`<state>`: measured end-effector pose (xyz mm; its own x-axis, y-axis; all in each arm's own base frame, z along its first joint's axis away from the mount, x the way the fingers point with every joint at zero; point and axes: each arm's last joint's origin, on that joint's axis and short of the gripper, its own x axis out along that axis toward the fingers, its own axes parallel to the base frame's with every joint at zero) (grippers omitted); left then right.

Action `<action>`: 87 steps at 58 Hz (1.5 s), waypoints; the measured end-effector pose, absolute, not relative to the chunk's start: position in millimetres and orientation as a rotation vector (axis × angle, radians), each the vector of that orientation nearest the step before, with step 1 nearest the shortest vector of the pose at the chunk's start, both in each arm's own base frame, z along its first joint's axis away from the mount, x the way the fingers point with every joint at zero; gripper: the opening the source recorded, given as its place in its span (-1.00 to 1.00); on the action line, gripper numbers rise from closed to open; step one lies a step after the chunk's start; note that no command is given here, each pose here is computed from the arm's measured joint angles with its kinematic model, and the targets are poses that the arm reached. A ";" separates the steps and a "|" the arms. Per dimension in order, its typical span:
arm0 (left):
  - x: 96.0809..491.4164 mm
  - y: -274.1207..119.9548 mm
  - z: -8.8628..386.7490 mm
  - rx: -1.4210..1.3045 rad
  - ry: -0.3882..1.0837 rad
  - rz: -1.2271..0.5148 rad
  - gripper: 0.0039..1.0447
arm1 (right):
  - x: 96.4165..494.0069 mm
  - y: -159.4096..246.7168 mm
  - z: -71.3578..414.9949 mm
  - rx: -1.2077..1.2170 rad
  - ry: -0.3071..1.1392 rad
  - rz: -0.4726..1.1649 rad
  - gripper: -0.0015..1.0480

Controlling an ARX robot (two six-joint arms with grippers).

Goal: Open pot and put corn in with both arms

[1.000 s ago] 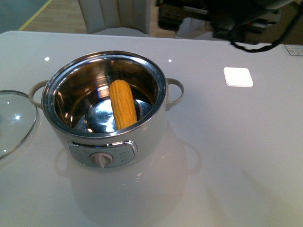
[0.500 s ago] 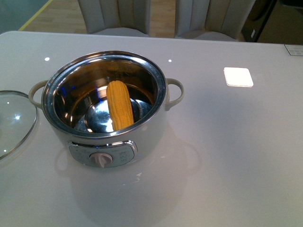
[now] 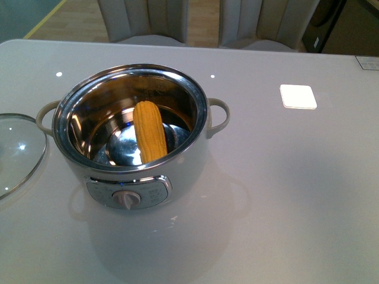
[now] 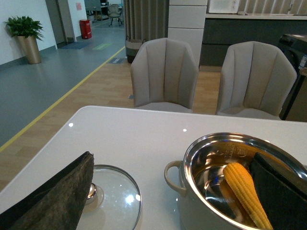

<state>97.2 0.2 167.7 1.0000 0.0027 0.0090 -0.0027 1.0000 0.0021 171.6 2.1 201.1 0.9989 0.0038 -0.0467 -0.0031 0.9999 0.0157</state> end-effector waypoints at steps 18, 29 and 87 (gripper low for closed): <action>97.2 0.2 167.7 0.002 -0.009 0.003 0.88 | 131.4 0.4 187.1 0.005 0.005 0.001 -0.96; 97.2 0.2 167.7 0.002 -0.009 0.003 0.88 | 123.8 0.3 180.3 0.005 0.002 0.001 -0.96; 97.2 0.2 167.7 0.002 -0.009 0.003 0.88 | 96.9 0.2 170.0 0.005 -0.014 0.000 -0.96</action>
